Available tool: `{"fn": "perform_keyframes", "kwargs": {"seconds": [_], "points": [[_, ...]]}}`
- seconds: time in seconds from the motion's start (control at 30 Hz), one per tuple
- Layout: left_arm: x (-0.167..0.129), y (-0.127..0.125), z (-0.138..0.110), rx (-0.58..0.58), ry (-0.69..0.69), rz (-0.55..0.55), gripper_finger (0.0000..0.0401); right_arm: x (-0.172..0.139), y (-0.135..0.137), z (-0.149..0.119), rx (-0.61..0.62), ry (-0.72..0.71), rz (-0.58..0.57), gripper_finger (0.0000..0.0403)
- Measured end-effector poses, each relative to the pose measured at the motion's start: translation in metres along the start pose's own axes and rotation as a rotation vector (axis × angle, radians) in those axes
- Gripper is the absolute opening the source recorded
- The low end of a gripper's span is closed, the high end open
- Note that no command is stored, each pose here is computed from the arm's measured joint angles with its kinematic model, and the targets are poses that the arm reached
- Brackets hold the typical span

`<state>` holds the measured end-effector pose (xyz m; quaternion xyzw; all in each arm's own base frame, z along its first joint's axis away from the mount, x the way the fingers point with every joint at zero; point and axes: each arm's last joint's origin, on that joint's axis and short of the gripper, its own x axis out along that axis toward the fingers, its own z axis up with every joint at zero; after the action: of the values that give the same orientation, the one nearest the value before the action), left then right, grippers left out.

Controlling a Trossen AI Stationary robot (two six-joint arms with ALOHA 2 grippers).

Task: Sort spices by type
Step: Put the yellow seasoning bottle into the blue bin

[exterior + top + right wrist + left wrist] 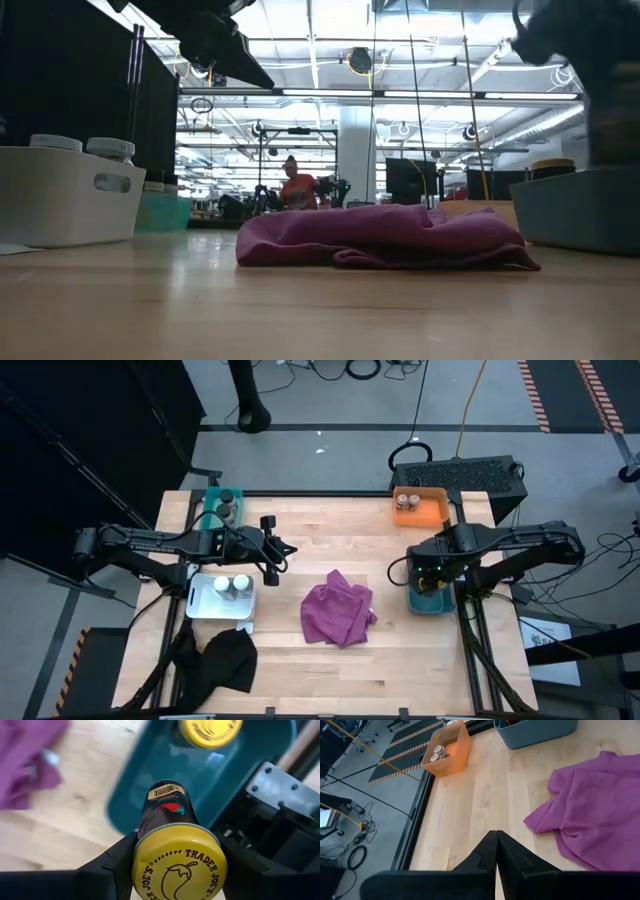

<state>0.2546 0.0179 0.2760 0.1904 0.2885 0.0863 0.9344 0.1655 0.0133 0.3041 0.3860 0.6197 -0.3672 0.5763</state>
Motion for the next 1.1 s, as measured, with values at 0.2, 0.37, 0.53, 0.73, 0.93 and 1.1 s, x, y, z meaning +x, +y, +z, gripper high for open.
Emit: {"fn": "perform_keyframes", "kwargs": {"seconds": [0.2,0.37,0.53,0.73,0.93,1.1], "points": [[0.000,0.000,0.000,-0.002,0.000,0.000,0.0011,0.036,-0.014,0.002,0.055,0.044,-0.125,0.0203],[0.000,0.000,0.000,-0.002,0.000,0.000,0.0011,0.062,-0.014,0.004,0.045,0.050,-0.124,0.0203],[0.000,0.000,0.000,-0.002,0.000,0.000,0.0011,0.069,-0.013,0.005,0.033,0.042,-0.112,0.0203],[0.000,0.000,0.000,-0.003,0.001,0.000,0.0011,0.070,-0.004,0.008,0.025,0.005,-0.023,0.0203],[0.000,0.000,0.000,-0.005,0.001,0.000,0.0011,0.073,0.003,0.012,0.020,-0.009,0.013,0.0203],[0.000,0.000,0.000,-0.005,0.001,0.000,0.0011,0.076,0.006,0.013,0.021,0.001,-0.012,0.0203]]}}
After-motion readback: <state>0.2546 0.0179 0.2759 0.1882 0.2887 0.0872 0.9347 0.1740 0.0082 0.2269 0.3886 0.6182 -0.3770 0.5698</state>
